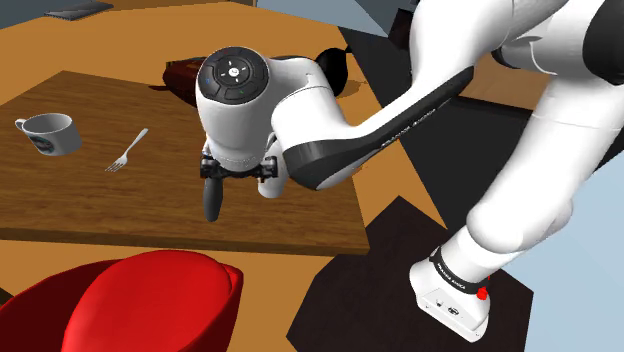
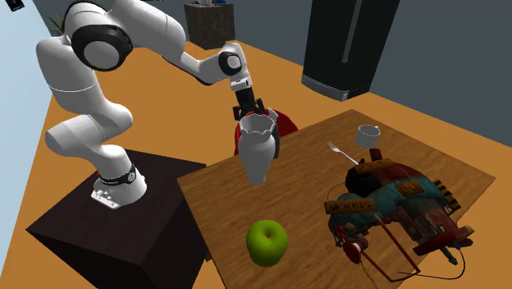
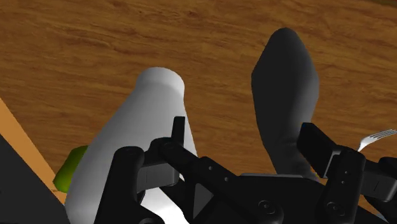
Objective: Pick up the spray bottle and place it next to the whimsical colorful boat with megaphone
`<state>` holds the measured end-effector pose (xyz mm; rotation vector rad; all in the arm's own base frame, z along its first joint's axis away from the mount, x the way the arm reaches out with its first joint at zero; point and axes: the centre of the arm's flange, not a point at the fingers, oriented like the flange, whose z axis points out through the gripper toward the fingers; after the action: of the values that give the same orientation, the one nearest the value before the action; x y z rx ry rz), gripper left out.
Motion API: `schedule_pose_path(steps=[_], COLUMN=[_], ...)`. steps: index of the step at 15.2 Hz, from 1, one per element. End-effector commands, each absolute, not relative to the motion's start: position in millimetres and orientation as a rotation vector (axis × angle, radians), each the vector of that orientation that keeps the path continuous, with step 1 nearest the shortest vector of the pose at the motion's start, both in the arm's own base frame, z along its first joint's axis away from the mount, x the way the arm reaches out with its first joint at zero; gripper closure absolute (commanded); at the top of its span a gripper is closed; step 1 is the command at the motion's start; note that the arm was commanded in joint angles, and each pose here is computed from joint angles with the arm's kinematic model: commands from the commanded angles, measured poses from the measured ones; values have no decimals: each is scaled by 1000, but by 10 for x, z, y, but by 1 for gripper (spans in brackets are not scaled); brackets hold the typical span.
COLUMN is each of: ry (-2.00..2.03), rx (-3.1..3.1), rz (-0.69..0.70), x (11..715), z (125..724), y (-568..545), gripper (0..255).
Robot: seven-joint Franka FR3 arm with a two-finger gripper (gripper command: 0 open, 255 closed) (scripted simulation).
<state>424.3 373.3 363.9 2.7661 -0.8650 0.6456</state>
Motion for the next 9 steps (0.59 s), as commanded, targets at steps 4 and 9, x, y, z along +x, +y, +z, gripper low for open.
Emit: schedule_pose_path(steps=[4,9], ry=[-1003,-1030], rx=[2681,2663], rz=[726,740], x=[4691,4853], z=[3361,3166], y=[4197,4233], gripper=[0,0])
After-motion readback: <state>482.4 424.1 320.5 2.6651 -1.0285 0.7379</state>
